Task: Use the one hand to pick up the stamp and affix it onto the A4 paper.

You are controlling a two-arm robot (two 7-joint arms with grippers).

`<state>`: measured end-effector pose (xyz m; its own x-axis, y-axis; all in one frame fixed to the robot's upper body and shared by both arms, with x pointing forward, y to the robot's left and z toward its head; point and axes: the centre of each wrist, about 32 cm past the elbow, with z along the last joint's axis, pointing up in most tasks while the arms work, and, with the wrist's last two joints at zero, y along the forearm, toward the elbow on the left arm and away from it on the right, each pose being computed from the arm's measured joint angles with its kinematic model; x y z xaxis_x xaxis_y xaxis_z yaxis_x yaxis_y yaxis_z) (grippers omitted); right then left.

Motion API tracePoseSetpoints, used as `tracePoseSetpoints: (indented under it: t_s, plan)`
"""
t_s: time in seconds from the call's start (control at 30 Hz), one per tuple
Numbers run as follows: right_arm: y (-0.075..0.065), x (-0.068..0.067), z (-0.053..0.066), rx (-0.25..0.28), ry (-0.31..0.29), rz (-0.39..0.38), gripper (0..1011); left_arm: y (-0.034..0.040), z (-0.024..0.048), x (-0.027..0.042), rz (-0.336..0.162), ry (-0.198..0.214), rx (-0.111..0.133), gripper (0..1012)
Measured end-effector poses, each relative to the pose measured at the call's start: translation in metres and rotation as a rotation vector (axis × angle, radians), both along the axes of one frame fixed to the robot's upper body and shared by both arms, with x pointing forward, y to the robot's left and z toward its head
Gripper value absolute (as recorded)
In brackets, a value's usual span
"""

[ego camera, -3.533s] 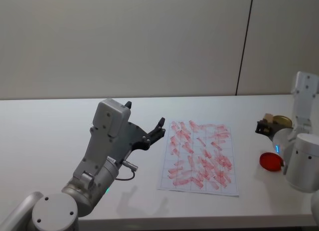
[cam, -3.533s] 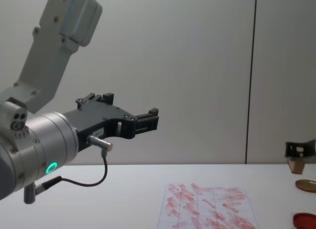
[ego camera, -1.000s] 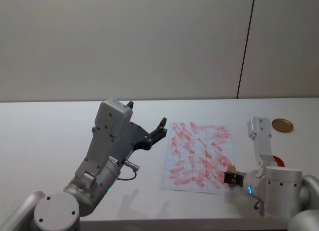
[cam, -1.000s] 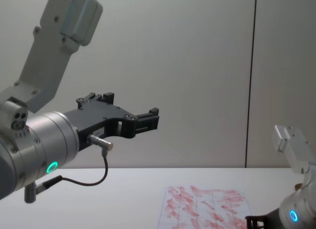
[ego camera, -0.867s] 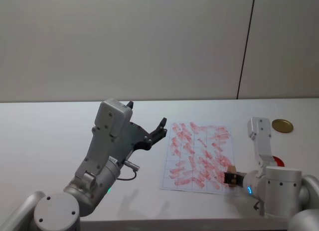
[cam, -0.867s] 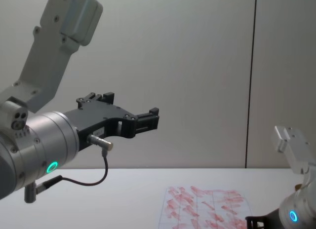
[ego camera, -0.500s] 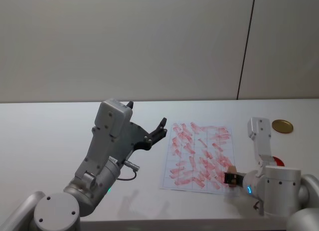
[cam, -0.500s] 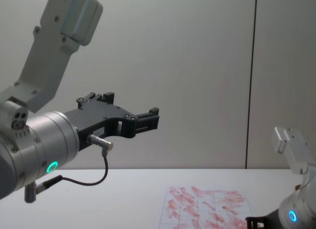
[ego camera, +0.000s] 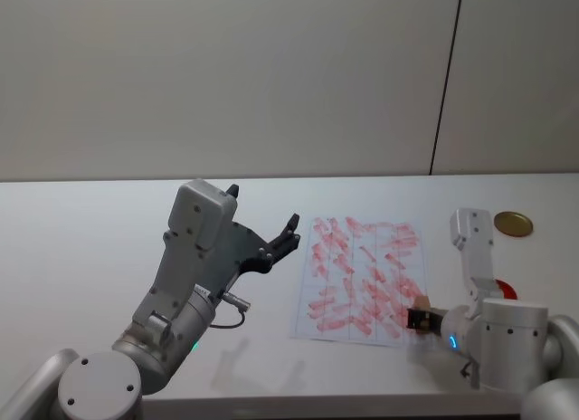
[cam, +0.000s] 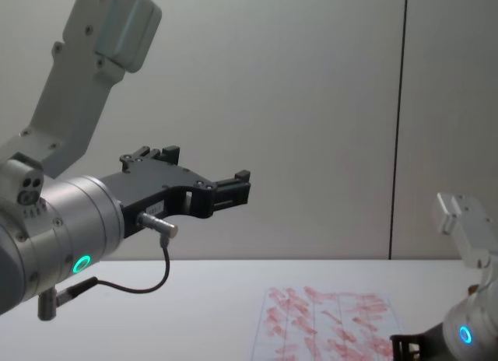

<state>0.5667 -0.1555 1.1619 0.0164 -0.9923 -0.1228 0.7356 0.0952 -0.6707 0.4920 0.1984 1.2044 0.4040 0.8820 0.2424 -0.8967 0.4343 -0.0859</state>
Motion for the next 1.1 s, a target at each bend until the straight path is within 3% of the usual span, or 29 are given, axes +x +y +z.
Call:
tracePoseSetpoints:
  t_s: [0.27, 0.57, 0.7, 0.87, 1.1]
  plan:
    - [-0.004, -0.003, 0.019, 0.011, -0.079, -0.008, 213, 0.0, 0.0, 0.0, 0.0, 0.0, 0.0, 993]
    - [-0.017, -0.009, 0.059, 0.045, -0.21, -0.042, 213, 0.0, 0.0, 0.0, 0.0, 0.0, 0.0, 993]
    - [-0.026, -0.011, 0.068, 0.048, -0.236, -0.07, 213, 0.0, 0.0, 0.0, 0.0, 0.0, 0.0, 993]
    - [-0.039, -0.012, 0.074, 0.041, -0.248, -0.112, 214, 0.0, 0.0, 0.0, 0.0, 0.0, 0.0, 993]
    - [-0.057, -0.01, 0.071, 0.019, -0.236, -0.171, 214, 0.0, 0.0, 0.0, 0.0, 0.0, 0.0, 993]
